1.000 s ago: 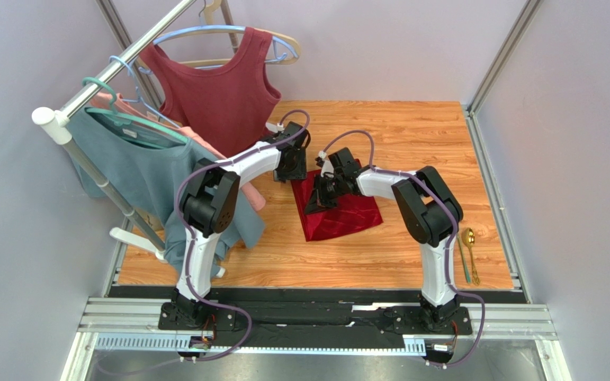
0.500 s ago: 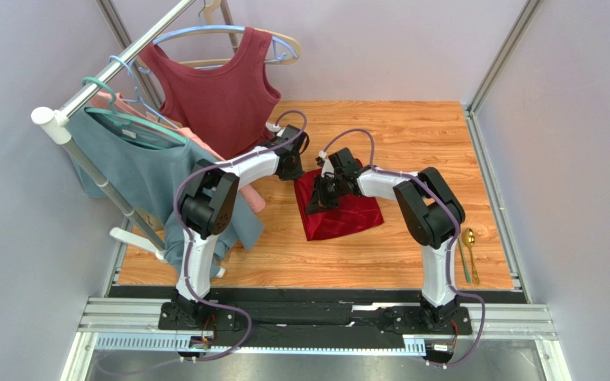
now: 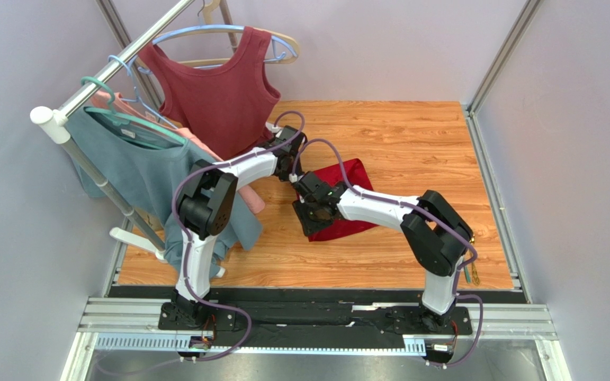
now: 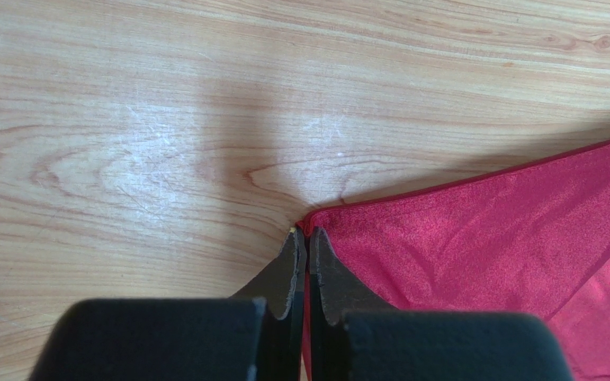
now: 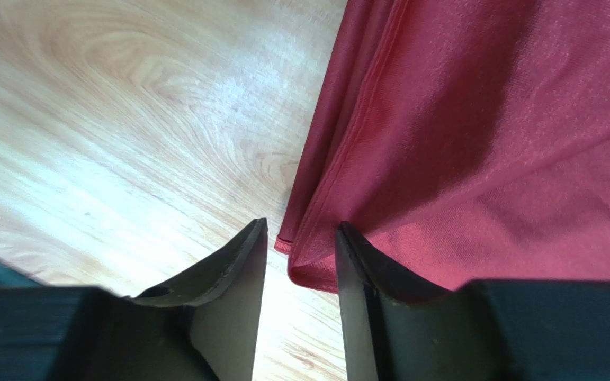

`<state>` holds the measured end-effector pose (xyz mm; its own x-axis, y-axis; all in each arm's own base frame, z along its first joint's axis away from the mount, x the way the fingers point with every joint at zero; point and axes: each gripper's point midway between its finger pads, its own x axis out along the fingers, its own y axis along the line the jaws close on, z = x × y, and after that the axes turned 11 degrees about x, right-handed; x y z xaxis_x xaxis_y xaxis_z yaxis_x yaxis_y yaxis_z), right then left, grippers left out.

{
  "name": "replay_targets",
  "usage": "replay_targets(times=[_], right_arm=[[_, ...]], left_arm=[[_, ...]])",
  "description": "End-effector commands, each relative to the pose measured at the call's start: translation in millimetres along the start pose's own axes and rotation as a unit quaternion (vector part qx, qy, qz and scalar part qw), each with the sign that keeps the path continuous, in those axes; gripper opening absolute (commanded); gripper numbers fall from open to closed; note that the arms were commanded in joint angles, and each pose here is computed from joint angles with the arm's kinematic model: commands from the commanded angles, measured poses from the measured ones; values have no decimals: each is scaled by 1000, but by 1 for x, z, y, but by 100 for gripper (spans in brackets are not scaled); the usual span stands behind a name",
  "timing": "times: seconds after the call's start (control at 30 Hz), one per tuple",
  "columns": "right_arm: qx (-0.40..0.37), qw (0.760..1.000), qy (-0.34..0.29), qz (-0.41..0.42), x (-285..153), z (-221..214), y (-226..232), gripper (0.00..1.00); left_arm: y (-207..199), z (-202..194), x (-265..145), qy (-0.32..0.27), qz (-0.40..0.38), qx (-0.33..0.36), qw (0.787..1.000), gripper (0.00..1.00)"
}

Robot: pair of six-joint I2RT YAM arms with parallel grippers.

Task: Fold the napkin into a case and place the utensils inside
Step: Pick up the upper triangle-folded napkin from the center of the board.

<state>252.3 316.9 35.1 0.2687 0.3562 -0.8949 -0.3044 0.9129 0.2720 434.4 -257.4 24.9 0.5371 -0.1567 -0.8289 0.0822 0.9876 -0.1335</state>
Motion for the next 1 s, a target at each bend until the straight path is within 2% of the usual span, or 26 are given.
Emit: replay_targets(times=[0.0,0.27,0.5,0.63,0.77,0.97], right_arm=[[-35,995,-52,-74,-11,8,-13,42],[-72,988,-37,-130,9,-9,-17,43],[-80,988,-22,-129,24,-28,-8,44],[-72,988,-49,-128,8,-14,-2,45],[-72,986,-94,-121,-29,14,9,48],[-82,988,-98,-89,-43,21,25,49]], left_arm=[[5,-13,-10,24,0,-9,1000,0],[0,-16,-6,29,-9,-21,999,0],[1,-16,-5,29,-8,-18,999,0],[1,-16,-5,29,-11,-16,999,0],[3,-19,-4,32,-10,-14,999,0],[4,-23,-2,34,-10,-13,999,0]])
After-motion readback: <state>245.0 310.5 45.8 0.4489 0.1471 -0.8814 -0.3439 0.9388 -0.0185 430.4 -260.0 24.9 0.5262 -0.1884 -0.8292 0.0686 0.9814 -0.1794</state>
